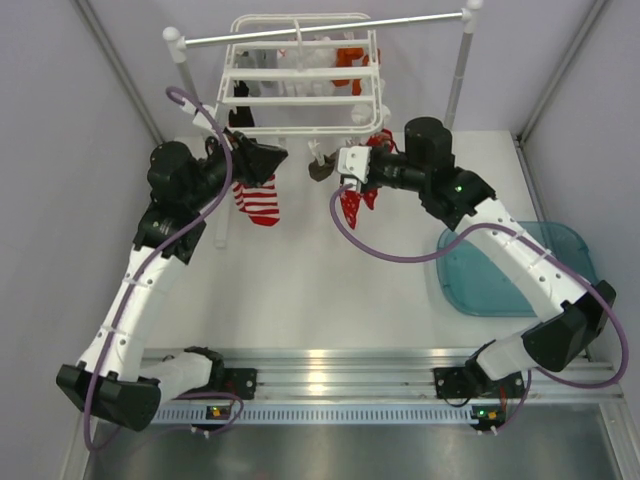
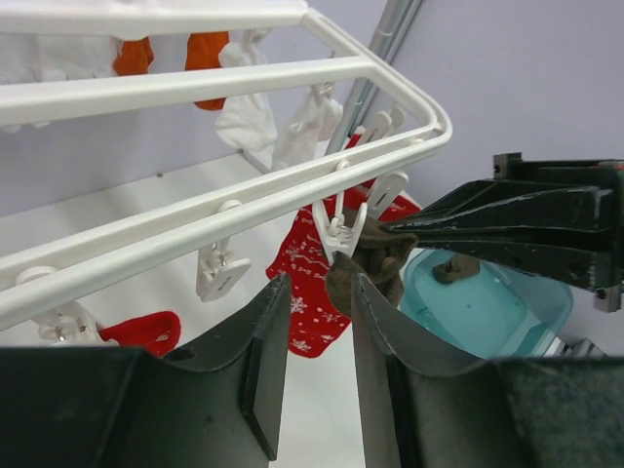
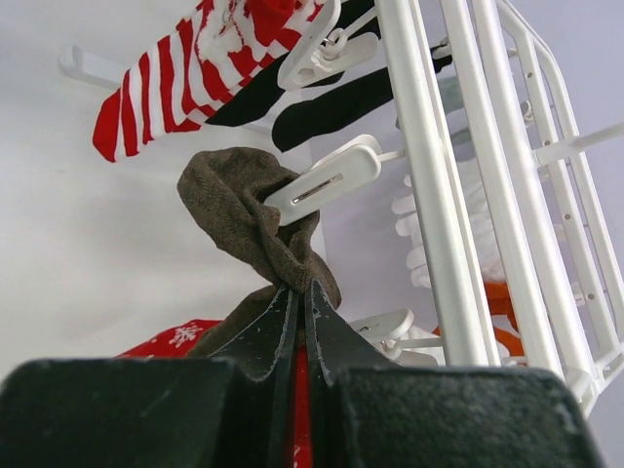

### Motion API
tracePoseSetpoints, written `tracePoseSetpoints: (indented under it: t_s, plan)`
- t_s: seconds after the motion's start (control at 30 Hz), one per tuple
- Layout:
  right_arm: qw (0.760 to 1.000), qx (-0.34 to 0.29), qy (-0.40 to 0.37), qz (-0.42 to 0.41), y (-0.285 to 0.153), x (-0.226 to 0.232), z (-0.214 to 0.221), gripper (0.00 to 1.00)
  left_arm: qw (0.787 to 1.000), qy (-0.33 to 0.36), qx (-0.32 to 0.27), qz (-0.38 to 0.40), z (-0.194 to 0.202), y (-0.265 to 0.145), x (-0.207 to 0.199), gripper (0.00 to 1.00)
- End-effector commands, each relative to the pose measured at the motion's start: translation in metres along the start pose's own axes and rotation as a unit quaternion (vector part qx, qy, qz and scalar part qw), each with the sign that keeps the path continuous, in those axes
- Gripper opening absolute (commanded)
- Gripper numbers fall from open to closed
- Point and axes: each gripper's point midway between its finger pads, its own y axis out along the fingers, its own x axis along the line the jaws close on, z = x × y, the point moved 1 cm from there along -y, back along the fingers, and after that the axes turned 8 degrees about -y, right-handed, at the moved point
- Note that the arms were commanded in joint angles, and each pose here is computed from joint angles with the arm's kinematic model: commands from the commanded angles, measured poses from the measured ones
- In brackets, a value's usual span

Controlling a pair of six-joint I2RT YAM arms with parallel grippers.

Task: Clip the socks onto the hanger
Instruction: Clamp the sock onto the hanger, then open the clamp at the hanger.

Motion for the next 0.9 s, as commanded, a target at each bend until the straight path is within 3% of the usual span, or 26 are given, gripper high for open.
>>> tracePoseSetpoints:
  t_s: [0.0, 0.67, 0.87]
  plan:
    - [1.0, -0.017, 0.001, 0.017, 0.001, -0.009, -0.009, 0.0, 0.999, 0.038, 0.002, -0.011, 0.002, 0.005, 0.013, 0.36]
    - [0.998, -0.039, 0.037, -0.015, 0.001, 0.003, -0.012, 0.0, 0.99, 0.138, -0.013, 0.018, -0.002, 0.028, 0.024, 0.32]
    - [0.997, -0.054, 0.058, -0.022, -0.002, 0.005, -0.014, 0.0, 0.99, 0.136, -0.01, 0.022, -0.003, 0.033, 0.025, 0.24]
